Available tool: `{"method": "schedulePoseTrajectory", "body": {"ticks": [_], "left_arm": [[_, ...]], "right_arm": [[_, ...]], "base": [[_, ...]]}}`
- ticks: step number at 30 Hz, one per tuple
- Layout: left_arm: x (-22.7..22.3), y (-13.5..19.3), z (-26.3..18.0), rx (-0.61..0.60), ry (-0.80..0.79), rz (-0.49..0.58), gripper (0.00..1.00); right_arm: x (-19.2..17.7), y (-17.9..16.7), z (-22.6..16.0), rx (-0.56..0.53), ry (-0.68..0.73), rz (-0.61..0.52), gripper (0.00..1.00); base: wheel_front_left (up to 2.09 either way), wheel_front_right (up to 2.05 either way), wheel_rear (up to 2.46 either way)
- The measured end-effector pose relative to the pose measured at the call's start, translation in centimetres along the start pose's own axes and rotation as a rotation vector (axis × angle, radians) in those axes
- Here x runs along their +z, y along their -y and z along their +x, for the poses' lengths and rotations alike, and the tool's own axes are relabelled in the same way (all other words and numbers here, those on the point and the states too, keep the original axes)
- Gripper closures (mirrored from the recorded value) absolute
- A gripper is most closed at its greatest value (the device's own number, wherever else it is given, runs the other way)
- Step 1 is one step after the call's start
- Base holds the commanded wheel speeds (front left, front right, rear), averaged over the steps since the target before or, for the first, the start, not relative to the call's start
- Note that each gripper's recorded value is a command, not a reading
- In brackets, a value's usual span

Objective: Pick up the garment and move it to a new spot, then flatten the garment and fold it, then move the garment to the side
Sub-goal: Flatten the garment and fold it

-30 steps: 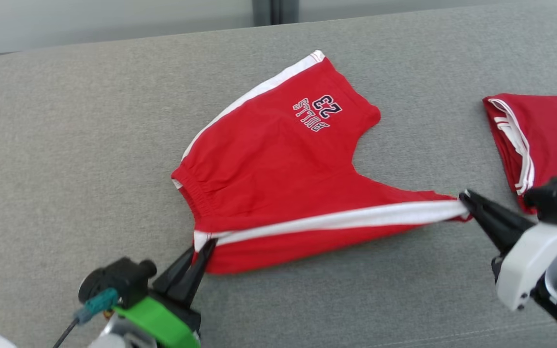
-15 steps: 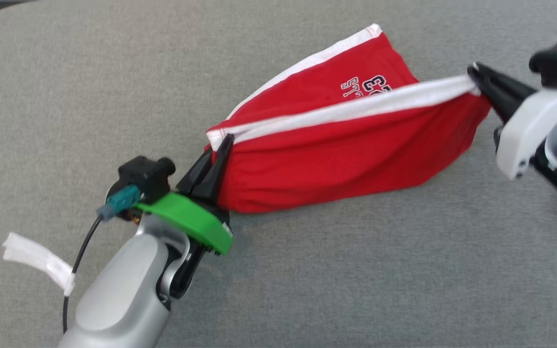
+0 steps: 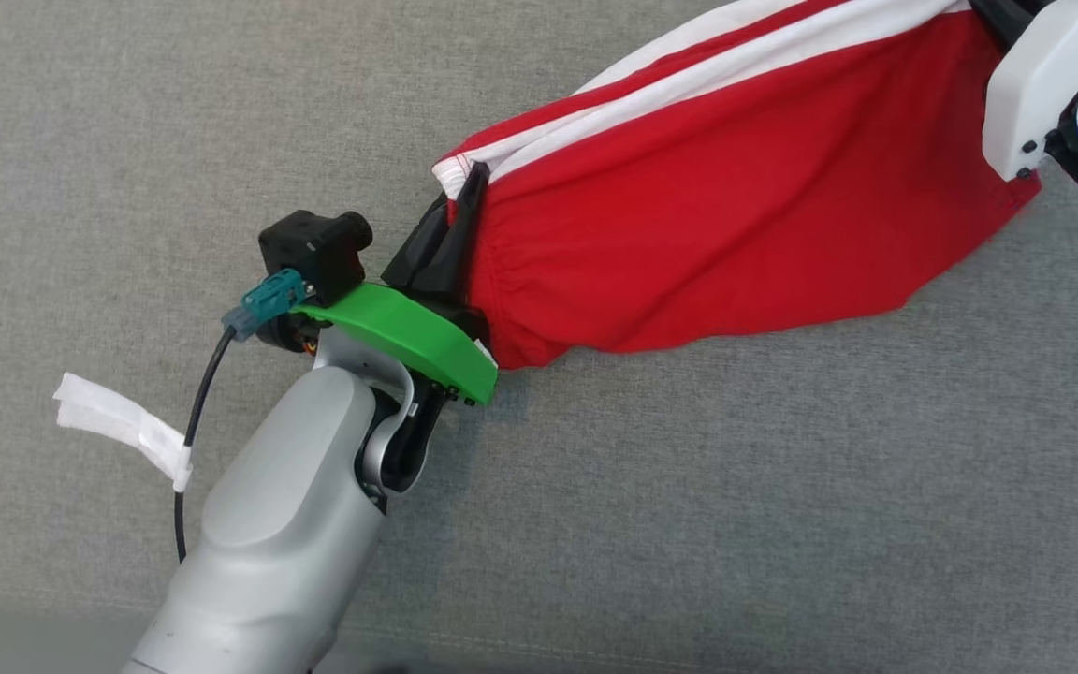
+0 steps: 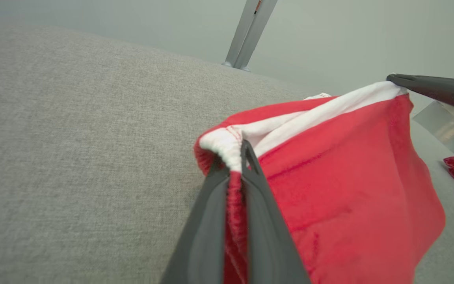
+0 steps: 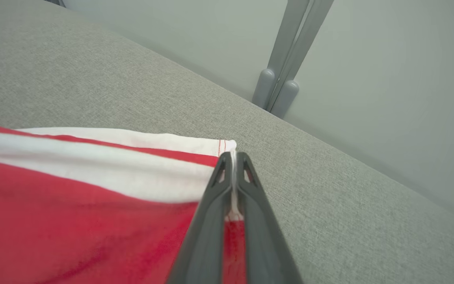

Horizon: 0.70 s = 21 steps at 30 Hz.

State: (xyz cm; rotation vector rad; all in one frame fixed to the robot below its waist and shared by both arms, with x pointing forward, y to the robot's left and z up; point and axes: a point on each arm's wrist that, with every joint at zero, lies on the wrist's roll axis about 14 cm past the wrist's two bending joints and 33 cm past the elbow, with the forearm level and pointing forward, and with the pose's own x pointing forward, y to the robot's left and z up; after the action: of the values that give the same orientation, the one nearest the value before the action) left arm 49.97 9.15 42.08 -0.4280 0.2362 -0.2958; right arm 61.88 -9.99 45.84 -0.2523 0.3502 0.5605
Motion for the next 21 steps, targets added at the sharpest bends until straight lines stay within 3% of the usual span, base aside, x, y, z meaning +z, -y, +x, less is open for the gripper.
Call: {"method": "schedulePoseTrajectory", "body": {"ticks": [12,14,15,16,21], "left_arm": [[-0.8,-3.1,0.8,0.065,-0.019,0.009,1.0],[-0.7,-3.1,0.9,0.064,-0.016,0.004,0.24],[-0.8,-3.0,1.0,0.062,-0.017,0.001,0.0],[-0.8,-2.9,1.0,0.059,-0.017,0.0,0.0],[-0.2,-2.6,1.1,0.051,0.0,-0.003,0.0]], "right_arm": [[-1.2,-1.6,5.4,0.048,0.014,0.014,1.0],[-1.6,-1.5,5.7,0.042,0.01,0.021,1.0],[-1.8,-1.4,5.7,0.036,0.004,0.027,0.21],[-2.0,-1.3,5.8,0.033,-0.003,0.031,0.0],[-1.6,-1.4,5.6,0.027,0.021,0.048,0.0]], "base": [[0.0,0.0,0.0],[0.0,0.0,0.0],[0.0,0.0,0.0],[0.0,0.0,0.0],[0.0,0.0,0.0]]}}
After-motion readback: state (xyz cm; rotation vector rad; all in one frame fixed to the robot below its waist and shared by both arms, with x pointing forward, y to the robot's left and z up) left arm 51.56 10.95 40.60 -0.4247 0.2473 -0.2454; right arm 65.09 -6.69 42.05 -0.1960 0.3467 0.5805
